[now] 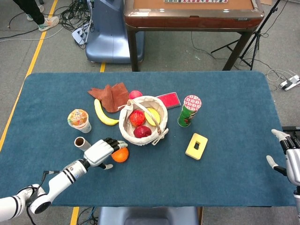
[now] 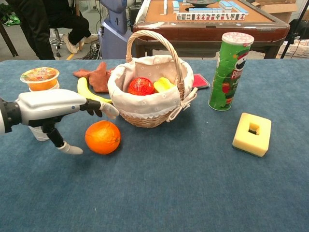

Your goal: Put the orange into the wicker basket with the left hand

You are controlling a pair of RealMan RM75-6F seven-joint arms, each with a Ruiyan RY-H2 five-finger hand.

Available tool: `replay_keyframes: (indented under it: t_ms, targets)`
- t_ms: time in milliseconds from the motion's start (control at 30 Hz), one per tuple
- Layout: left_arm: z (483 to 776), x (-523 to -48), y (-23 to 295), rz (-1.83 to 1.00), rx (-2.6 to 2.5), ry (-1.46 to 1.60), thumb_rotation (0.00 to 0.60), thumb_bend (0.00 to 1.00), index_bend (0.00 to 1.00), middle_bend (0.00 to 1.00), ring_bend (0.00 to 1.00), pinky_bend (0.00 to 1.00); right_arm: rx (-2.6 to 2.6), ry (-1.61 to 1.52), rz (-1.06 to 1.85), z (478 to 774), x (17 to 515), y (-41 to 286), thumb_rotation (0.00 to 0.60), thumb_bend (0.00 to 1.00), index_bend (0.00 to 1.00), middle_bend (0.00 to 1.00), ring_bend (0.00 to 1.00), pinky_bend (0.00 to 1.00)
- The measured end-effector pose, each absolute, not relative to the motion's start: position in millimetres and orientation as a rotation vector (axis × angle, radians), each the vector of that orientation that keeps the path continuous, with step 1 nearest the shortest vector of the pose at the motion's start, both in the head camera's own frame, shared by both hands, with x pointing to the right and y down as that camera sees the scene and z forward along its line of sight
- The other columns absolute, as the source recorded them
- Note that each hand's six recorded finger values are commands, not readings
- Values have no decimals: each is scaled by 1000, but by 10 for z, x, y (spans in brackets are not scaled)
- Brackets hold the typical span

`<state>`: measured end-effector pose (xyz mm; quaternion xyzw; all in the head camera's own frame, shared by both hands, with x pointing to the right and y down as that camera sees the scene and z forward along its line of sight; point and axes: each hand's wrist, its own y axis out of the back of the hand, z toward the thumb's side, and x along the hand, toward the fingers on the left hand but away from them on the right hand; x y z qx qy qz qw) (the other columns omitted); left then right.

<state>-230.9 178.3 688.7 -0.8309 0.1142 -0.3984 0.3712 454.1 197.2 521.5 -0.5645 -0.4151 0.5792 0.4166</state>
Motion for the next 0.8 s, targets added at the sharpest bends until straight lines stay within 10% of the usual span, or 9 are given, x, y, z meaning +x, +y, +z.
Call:
replay_keyframes:
  t_ms: [467,800]
  targets:
    - [7100,-2155,1742,-1042,-2108,299,600,222,423,416,475,345,-1415,-1055,1464,5209,4585,1989,600,209,211,263,263,399]
    - [6790,-2268,1620,-976,-2070,418,600,222,435,480,497,361,-1424,-1053,1457,5218,4575,1977,600,209,212,263,263,399]
